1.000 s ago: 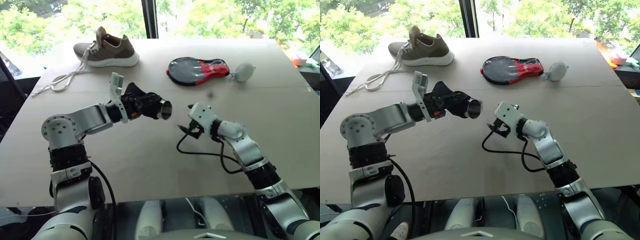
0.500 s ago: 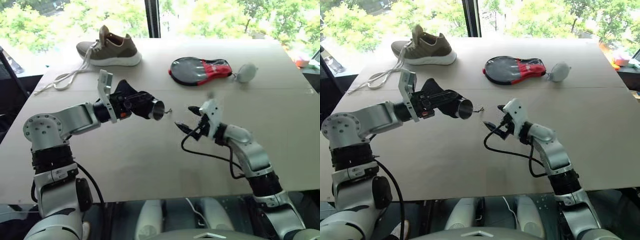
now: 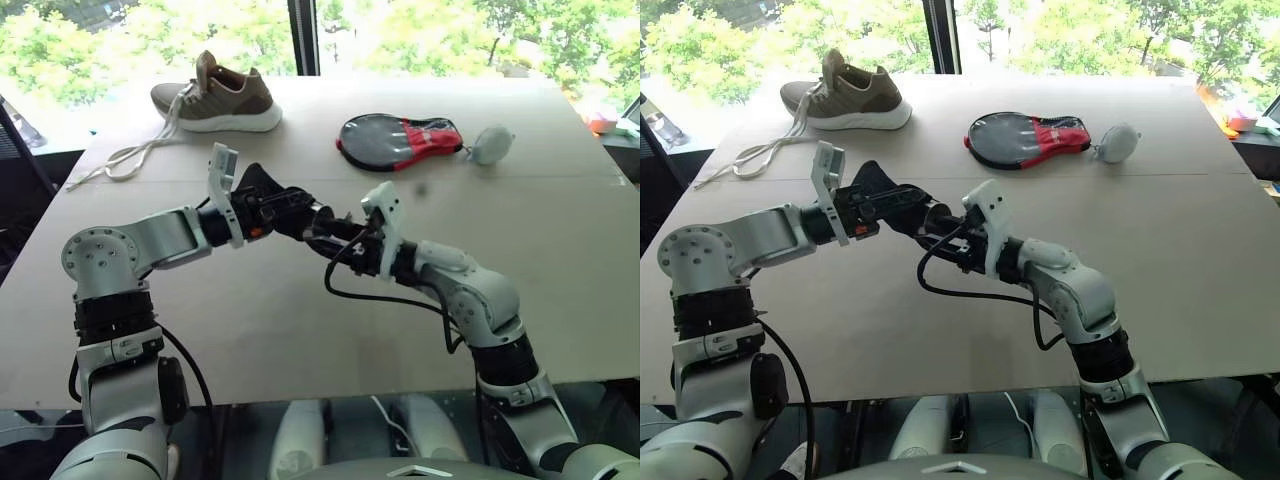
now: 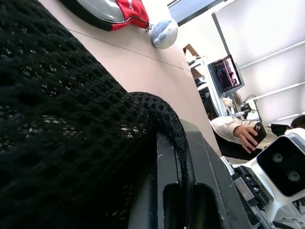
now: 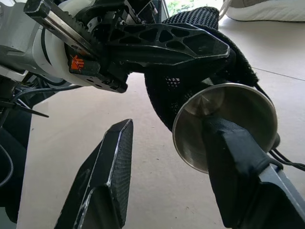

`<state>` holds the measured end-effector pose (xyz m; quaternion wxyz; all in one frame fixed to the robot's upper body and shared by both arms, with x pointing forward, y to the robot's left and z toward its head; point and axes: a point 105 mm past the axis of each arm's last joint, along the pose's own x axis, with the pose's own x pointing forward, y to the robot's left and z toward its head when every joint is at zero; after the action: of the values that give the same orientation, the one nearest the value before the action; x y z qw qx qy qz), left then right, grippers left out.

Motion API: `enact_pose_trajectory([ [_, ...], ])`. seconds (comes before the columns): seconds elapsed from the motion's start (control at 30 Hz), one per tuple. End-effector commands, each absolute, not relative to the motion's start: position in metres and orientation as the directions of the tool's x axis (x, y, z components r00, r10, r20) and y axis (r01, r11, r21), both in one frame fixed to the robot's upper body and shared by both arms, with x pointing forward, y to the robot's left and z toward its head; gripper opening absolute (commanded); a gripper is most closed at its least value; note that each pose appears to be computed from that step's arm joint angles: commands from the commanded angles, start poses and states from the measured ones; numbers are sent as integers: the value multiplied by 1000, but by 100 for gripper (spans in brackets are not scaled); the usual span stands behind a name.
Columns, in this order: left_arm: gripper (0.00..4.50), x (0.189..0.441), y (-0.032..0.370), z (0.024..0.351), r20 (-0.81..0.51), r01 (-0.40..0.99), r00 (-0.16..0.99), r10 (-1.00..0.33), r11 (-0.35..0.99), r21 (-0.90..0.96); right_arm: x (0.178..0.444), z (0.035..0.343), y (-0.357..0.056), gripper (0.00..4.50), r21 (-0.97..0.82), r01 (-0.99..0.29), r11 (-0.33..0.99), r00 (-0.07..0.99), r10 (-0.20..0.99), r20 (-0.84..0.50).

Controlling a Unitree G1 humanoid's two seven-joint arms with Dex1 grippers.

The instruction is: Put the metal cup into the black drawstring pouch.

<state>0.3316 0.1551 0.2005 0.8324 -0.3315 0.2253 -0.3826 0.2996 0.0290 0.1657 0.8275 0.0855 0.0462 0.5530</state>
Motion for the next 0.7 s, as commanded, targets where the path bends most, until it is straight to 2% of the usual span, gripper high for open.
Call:
enact_pose_trajectory([
  [0.03, 0, 329, 151, 214, -87, 540, 600, -795, 483, -689, 299, 177, 36, 235, 158, -922, 354, 365, 930, 50],
  [0.1, 0, 329, 152, 213, -88, 540, 601, -795, 484, -689, 298, 177, 37, 235, 156, -925, 346, 357, 933, 50],
  [0.13, 0, 329, 152, 213, -88, 539, 602, -794, 485, -688, 299, 177, 38, 183, 155, -926, 345, 356, 933, 50],
  [0.2, 0, 329, 151, 213, -87, 540, 600, -795, 483, -689, 301, 178, 39, 116, 151, -926, 345, 356, 933, 52],
  [0.23, 0, 329, 150, 213, -87, 541, 599, -796, 483, -689, 302, 178, 39, 51, 151, -926, 346, 357, 933, 53],
  [0.3, 0, 328, 149, 212, -88, 543, 596, -798, 481, -688, 303, 180, 39, 3, 148, -925, 349, 360, 931, 56],
  [0.7, 0, 326, 145, 210, -86, 546, 589, -804, 474, -690, 305, 181, 42, 3, 136, -929, 344, 354, 934, 53],
])
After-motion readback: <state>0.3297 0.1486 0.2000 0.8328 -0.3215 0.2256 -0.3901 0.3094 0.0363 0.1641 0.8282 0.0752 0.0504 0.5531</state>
